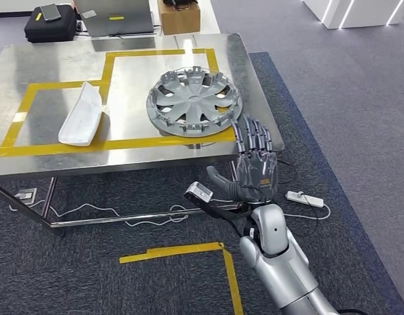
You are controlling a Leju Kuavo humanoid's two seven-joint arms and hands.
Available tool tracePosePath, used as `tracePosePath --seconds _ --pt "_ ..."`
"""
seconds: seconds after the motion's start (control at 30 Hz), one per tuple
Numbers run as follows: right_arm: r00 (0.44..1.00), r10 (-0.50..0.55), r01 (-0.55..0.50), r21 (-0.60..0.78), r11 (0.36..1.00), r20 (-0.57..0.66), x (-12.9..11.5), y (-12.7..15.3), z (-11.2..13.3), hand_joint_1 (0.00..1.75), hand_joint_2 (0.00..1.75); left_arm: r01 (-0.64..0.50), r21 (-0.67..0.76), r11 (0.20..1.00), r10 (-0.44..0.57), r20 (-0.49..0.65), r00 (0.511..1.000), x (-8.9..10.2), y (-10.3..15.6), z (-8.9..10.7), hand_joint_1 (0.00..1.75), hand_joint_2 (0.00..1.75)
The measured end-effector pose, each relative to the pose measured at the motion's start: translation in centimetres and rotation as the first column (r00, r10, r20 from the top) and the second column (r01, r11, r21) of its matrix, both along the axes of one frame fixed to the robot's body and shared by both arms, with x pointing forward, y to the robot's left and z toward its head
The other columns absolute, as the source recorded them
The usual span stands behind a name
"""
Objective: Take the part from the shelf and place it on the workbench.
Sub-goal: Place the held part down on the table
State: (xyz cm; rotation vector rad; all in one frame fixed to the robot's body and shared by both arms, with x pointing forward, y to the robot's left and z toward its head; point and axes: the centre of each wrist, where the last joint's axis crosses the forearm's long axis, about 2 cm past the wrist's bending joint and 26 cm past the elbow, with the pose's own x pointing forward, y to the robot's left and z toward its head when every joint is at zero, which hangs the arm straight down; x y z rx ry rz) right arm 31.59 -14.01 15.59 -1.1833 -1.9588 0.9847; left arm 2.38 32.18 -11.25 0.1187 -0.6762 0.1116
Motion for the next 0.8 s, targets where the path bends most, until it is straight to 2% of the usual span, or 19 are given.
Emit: tracePosePath --seconds 0.8 --pt "1.000 0.001 -0.001 0.003 1.000 0.005 0.04 0.04 0.16 0.00 0.00 0.000 0.000 1.000 0.000 -0.003 1.000 -0.14 -0.01 -0.01 0.00 0.00"
